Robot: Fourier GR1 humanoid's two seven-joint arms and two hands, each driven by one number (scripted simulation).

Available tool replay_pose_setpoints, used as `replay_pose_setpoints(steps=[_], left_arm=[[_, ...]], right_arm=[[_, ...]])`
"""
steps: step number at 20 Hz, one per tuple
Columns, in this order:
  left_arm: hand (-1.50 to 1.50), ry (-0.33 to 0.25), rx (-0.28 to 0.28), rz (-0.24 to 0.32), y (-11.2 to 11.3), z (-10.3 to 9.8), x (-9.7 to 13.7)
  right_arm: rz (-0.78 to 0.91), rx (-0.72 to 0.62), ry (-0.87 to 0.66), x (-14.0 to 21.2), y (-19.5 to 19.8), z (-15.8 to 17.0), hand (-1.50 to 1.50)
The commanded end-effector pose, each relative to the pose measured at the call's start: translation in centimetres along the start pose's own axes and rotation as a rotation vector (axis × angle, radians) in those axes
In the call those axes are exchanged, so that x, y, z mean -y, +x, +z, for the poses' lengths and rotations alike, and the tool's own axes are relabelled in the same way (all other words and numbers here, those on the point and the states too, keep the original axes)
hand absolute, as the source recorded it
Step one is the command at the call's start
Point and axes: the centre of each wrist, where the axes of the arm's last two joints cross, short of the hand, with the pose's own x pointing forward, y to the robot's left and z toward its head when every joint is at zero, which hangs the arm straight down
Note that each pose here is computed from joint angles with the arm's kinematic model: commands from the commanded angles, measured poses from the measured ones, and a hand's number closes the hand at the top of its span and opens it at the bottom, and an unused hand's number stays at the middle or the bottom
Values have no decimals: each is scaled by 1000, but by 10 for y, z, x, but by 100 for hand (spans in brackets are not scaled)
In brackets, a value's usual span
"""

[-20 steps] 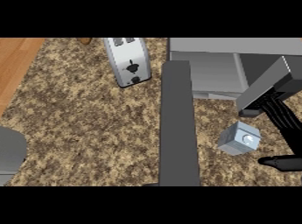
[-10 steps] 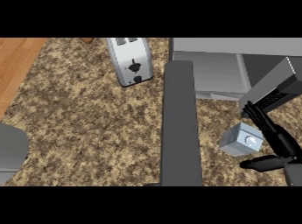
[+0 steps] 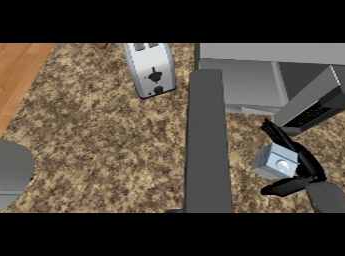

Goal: Pick up the milk, place it into the microwave and close the microwave

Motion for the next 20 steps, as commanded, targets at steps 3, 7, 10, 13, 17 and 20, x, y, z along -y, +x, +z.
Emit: replay_pose_setpoints(steps=[3, 7, 10, 13, 17, 20], left_arm=[[-150, -24, -13, 19, 0, 6, -3], [-150, -4, -24, 9, 3, 6, -10], [-150, -11, 1, 13, 6, 4, -3], [-150, 9, -17, 35, 1, 9, -6], [-150, 15, -10, 26, 3, 15, -8], [-150, 14, -13, 12, 9, 17, 1]], right_arm=[[-216, 167, 73, -19, -17, -3, 150], [-220, 171, 164, -19, -15, -13, 150], [-236, 213, 155, -24, -15, -23, 150], [-244, 246, 153, -30, -18, -15, 150], [-198, 196, -40, -37, -28, -14, 150], [-53, 7, -387, -53, -40, 10, 150]])
